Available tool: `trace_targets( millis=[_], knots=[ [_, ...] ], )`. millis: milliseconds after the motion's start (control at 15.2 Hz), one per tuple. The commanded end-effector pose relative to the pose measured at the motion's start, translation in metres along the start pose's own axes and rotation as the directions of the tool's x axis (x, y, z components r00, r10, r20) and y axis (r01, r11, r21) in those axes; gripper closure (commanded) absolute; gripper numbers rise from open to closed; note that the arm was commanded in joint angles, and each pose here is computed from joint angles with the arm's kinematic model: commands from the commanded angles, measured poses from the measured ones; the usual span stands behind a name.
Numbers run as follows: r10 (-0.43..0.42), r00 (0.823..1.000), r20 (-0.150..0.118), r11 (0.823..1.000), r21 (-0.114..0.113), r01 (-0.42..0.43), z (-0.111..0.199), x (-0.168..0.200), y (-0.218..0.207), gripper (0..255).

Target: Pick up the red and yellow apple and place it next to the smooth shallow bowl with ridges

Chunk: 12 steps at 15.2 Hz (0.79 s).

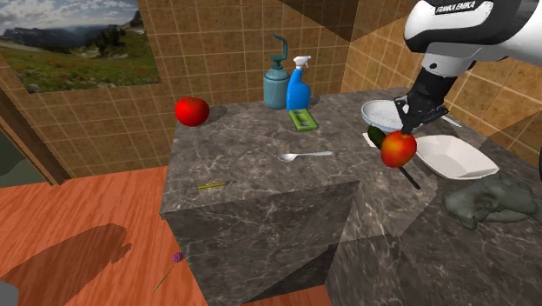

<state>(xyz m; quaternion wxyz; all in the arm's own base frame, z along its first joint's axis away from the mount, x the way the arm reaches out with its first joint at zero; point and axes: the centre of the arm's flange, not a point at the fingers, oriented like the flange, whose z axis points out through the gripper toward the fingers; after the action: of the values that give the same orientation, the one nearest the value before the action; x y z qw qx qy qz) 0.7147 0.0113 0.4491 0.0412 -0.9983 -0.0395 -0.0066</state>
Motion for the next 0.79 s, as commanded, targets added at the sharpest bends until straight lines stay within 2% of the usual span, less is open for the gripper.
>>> trace_targets(
  millis=[0,330,726],
  knots=[
    [0.0,1.0,0.0,1.0,0.0,0.0,0.01,0.0,0.001,255],
    [0.0,1.0,0.0,1.0,0.0,0.0,0.038,-0.001,0.004,255],
    [0.0,1.0,0.0,1.0,0.0,0.0,0.038,-0.001,0.004,255]
  ],
)
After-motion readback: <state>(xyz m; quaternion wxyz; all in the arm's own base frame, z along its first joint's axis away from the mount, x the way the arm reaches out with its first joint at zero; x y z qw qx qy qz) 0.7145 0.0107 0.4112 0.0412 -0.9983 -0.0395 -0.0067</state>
